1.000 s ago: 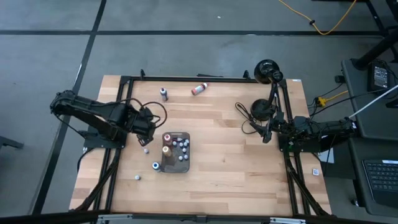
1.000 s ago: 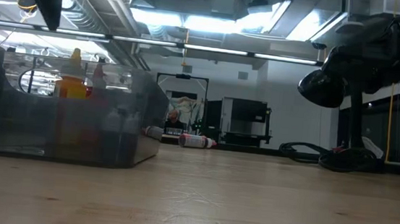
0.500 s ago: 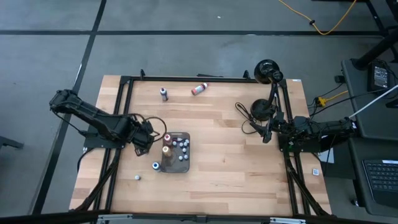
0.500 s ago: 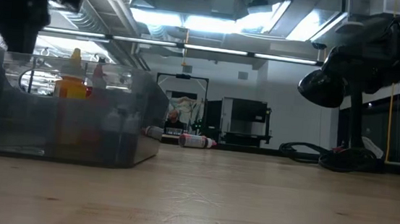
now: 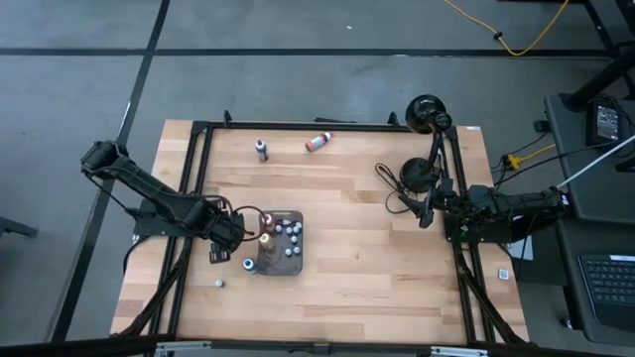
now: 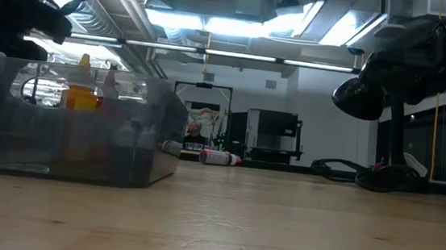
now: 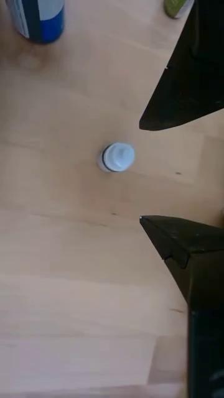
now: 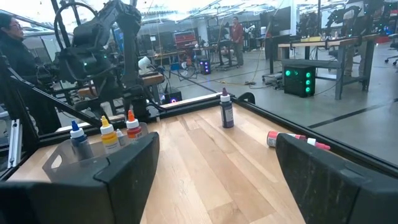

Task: Pick & Place food coloring
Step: Put the bottom purple food coloring bottle into the bin

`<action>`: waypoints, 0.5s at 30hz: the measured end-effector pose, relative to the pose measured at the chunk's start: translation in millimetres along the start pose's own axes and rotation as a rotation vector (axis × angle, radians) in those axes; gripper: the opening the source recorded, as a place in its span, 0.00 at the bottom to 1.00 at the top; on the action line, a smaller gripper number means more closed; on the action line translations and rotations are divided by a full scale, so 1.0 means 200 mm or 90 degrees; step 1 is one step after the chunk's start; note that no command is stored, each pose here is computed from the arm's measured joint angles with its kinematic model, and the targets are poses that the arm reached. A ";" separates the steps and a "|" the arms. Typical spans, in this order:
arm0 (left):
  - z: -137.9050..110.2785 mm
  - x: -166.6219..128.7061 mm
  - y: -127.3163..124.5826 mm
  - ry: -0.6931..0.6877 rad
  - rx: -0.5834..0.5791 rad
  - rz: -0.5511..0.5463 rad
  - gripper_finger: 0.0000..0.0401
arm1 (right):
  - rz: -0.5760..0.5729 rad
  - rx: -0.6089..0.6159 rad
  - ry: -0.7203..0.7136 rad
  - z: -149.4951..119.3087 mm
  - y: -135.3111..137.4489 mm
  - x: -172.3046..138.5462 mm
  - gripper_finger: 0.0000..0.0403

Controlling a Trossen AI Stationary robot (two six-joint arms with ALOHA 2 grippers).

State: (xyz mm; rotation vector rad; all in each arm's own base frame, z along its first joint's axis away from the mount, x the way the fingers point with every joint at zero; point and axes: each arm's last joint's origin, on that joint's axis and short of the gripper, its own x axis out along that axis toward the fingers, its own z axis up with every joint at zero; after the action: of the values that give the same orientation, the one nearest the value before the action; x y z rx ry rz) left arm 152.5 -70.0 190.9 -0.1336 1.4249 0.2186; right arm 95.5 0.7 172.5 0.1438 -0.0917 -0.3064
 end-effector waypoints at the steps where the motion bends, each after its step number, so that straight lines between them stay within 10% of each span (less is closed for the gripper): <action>1: 0.00 0.01 0.00 -0.002 0.002 -0.001 0.57 | 0.000 0.000 0.000 0.00 0.00 0.00 0.80; 15: 0.04 0.08 -0.04 0.003 0.029 0.038 0.57 | 0.000 0.000 0.000 0.00 0.00 0.00 0.80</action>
State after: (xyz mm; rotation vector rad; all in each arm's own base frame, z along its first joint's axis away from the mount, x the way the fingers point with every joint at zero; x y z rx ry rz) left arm 163.1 -74.8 175.4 -0.0536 1.4383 0.2354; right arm 95.5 0.7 172.5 0.1437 -0.0915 -0.3064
